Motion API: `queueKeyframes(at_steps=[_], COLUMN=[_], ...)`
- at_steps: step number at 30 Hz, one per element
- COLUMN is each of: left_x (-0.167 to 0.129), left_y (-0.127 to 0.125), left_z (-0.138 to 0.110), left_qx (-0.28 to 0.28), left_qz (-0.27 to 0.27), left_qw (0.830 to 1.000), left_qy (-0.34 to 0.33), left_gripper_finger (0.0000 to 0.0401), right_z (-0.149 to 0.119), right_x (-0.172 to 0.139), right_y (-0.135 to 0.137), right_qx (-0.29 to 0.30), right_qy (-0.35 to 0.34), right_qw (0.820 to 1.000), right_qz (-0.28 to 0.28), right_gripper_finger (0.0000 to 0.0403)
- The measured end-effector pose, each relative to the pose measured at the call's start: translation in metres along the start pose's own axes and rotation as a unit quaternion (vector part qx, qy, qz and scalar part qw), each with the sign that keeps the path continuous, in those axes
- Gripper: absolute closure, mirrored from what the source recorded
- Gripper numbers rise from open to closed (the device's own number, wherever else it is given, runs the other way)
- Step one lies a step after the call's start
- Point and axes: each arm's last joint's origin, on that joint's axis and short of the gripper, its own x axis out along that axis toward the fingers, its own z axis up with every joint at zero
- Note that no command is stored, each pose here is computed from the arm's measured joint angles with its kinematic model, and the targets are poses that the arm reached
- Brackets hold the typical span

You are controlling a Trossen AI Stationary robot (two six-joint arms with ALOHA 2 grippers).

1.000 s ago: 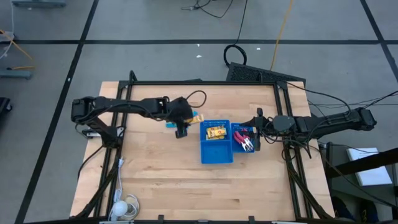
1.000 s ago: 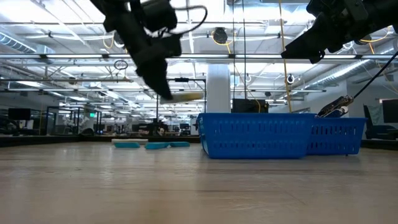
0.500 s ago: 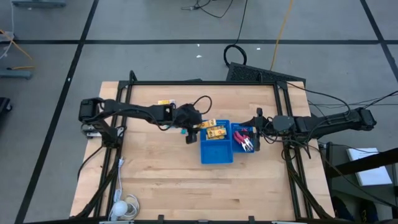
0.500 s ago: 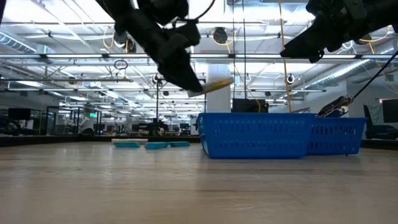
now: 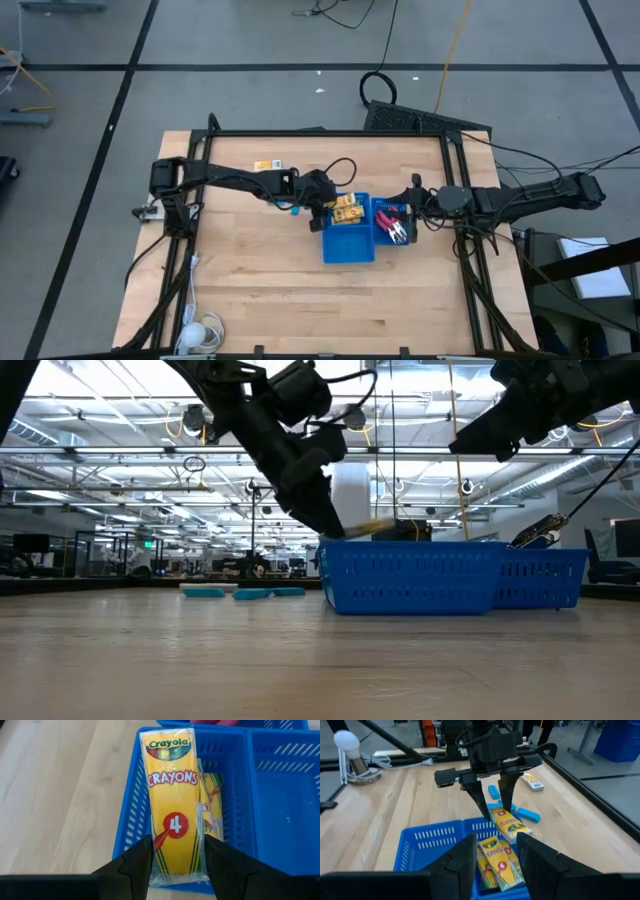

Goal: Pick & Place School Supplies
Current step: Put the crayon box into the top horizontal blue bin

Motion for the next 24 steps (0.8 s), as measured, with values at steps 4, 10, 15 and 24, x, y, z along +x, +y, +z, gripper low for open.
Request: queueKeyframes(at_steps=[4,10,15,24], left_x=[0.009,0.013,0.013,-0.001], left_y=[0.0,0.001,0.001,0.004], left_z=[-0.003,-0.002,-0.003,0.006], left_qx=[0.001,0.0,-0.011,0.024], left_qz=[0.0,0.006,0.011,0.043], left_qw=[1.0,1.0,1.0,0.997], left_qy=[0.004,-0.007,-0.002,0.051], left_gripper_finger=[0.0231,0.0227,0.0189,0.012], right_z=[0.0,0.0,0.0,0.0], right_x=[0.0,0.0,0.0,0.0], right_y=[0.0,0.0,0.0,0.0], right_qx=[-0.001,-0.001,-0.001,-0.001], right_qy=[0.002,0.002,0.002,0.002], right_qw=[1.0,1.0,1.0,1.0], right_qz=[0.0,0.0,0.0,0.0], right_gripper_finger=[0.0271,0.0271,0.0271,0.0271])
